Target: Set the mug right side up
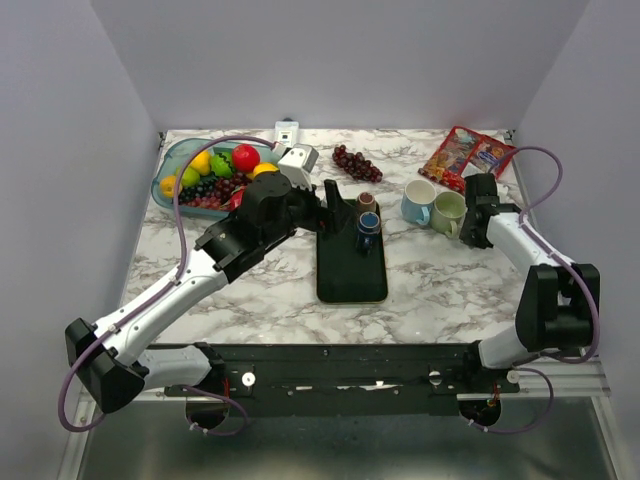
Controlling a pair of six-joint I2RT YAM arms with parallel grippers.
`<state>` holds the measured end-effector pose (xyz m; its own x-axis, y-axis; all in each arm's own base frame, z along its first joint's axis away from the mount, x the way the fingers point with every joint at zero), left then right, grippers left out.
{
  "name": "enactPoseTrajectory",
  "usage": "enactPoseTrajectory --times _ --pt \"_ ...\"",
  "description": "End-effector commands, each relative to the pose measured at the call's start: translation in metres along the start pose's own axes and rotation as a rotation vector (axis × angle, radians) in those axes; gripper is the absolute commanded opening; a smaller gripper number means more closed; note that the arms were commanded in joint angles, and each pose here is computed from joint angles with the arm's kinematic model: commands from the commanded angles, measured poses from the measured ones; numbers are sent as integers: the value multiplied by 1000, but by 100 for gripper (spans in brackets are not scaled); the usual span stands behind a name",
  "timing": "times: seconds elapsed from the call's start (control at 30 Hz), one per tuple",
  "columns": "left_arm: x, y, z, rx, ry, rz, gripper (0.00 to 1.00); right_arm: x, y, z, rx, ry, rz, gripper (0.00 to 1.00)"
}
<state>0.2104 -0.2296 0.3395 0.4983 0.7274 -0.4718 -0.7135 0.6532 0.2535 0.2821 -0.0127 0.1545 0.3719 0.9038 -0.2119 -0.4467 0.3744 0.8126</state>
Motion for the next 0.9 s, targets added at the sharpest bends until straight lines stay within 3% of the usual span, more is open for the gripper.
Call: enactPoseTrajectory --times 0.0,0.23,0.47,0.77,0.87 --pt "6 -4 -3 31 17 -42 99 2 -13 16 -51 4 -12 1" --pt "15 -13 -4 60 28 -32 99 6 -28 17 -7 17 -41 1" --pt "20 -21 -11 104 48 -22 99 3 -23 10 19 -38 -69 32" --pt "30 -28 -26 154 40 7 99 -3 -2 8 9 -75 -50 49" --pt "35 -31 -33 185 38 36 99 -7 14 12 2 -94 -30 64"
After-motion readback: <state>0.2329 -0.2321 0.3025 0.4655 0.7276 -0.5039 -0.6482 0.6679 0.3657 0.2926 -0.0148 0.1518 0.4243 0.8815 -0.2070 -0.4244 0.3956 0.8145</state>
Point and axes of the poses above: each gripper's point midway between its finger pads, its own y axis back along the fingers, its own x axis along the line the jaws close on, z = x × y, the point moved 9 cm from there along y, back along the fingers, and after that the axes turned 5 degrees about y, right-handed, at the moved point
